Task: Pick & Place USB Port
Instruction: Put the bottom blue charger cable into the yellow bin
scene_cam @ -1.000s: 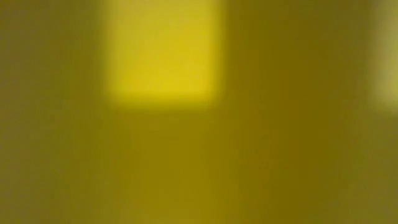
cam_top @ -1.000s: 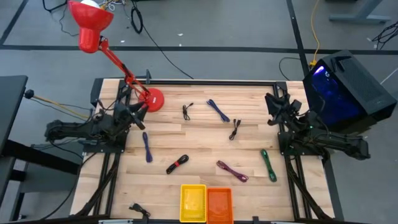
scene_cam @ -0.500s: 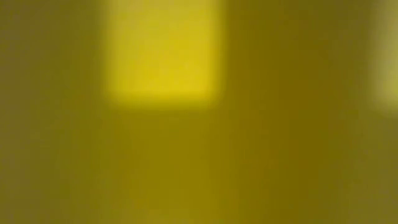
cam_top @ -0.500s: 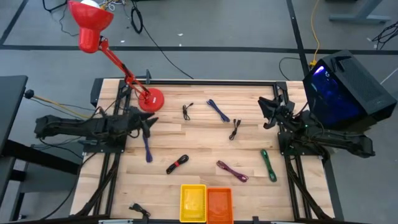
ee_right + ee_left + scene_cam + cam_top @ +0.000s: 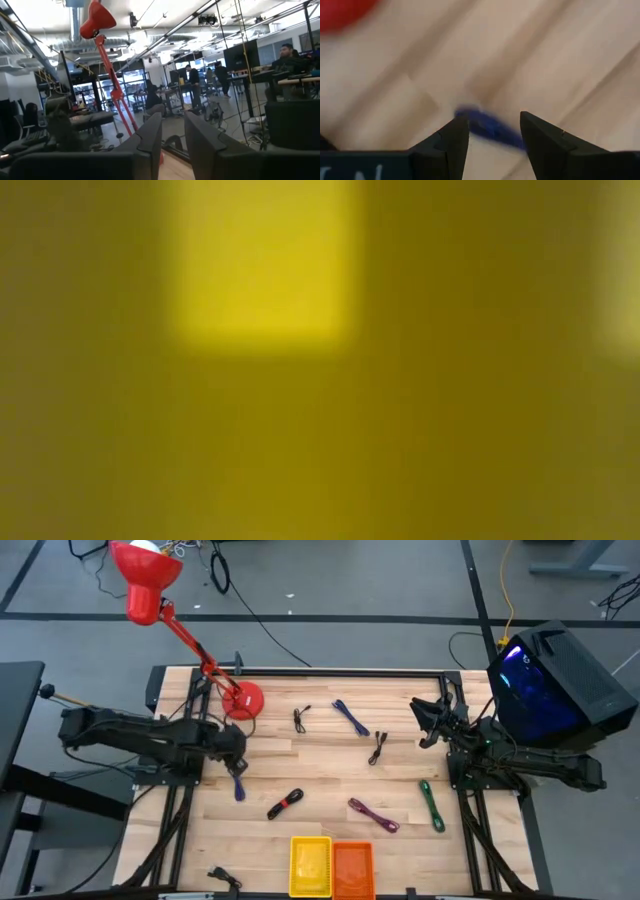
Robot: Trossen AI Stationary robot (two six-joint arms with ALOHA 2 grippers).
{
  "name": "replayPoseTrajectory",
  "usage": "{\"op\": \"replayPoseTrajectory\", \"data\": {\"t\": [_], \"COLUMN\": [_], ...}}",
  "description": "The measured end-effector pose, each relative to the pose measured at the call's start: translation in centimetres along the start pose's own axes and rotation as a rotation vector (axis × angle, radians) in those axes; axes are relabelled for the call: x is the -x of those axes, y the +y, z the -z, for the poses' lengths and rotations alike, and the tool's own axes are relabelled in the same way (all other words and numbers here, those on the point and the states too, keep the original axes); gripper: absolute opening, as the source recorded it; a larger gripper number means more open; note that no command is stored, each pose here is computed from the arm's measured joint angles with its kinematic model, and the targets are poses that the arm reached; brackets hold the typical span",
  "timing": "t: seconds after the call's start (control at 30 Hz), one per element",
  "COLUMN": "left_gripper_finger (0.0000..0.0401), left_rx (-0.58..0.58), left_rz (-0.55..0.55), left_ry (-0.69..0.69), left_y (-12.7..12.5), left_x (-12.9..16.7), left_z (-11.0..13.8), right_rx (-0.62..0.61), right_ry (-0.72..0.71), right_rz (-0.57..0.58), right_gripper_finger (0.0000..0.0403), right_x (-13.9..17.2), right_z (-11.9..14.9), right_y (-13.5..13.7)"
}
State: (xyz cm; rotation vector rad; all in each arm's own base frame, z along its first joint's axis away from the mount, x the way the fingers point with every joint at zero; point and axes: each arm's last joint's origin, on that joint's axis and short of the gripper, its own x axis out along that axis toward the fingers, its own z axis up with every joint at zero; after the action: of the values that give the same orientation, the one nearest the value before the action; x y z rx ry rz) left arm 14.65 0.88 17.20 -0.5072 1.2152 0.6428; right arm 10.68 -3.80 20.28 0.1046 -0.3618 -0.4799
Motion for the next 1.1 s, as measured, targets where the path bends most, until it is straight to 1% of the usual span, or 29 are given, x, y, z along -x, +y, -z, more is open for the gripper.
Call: {"op": "replayPoseTrajectory", "data": {"t": [0.1, 0.17, 0.23, 0.33, 0.5, 0.63, 0.73, 0.9, 1.1], "left_gripper_finger": [0.0181, 0.0181, 0.0181, 0.0181, 0.0181, 0.0181, 0.0181, 0.0181, 0.0181], "left_rx": [0.038, 0.05, 0.05, 0.059, 0.12, 0.145, 0.17, 0.181, 0.201], "left_rz": [-0.078, -0.1, -0.097, -0.076, -0.016, 0.028, 0.033, 0.08, 0.115], "left_ry": [0.161, 0.219, 0.248, 0.246, 0.238, 0.261, 0.266, 0.247, 0.258], "left_y": [0.0, -0.1, -0.3, -0.6, -1.1, -1.3, -1.4, -1.7, -1.7], "left_x": [-1.2, -1.8, -2.2, -2.5, -2.7, -2.7, -2.7, -2.7, -2.8], "left_z": [0.6, 0.7, 0.7, 0.5, 0.2, 0.1, 0.1, -0.2, -0.4], "right_rx": [0.005, 0.007, 0.021, 0.036, 0.045, 0.073, 0.089, 0.095, 0.096], "right_ry": [0.003, 0.005, 0.012, 0.024, 0.039, 0.062, 0.076, 0.083, 0.084], "right_rz": [0.0, -0.001, 0.0, 0.0, 0.002, 0.004, 0.004, 0.005, 0.006], "right_gripper_finger": [0.0087, 0.0087, 0.0087, 0.0087, 0.0087, 0.0087, 0.0087, 0.0087, 0.0087], "right_x": [0.0, 0.0, 0.0, 0.0, 0.0, 0.0, 0.0, 0.0, 0.0], "right_z": [0.0, 0.1, 0.1, 0.2, 0.4, 0.6, 0.8, 0.8, 0.8], "right_y": [0.0, 0.0, 0.0, 0.0, 0.0, -0.1, -0.1, -0.1, -0.1]}}
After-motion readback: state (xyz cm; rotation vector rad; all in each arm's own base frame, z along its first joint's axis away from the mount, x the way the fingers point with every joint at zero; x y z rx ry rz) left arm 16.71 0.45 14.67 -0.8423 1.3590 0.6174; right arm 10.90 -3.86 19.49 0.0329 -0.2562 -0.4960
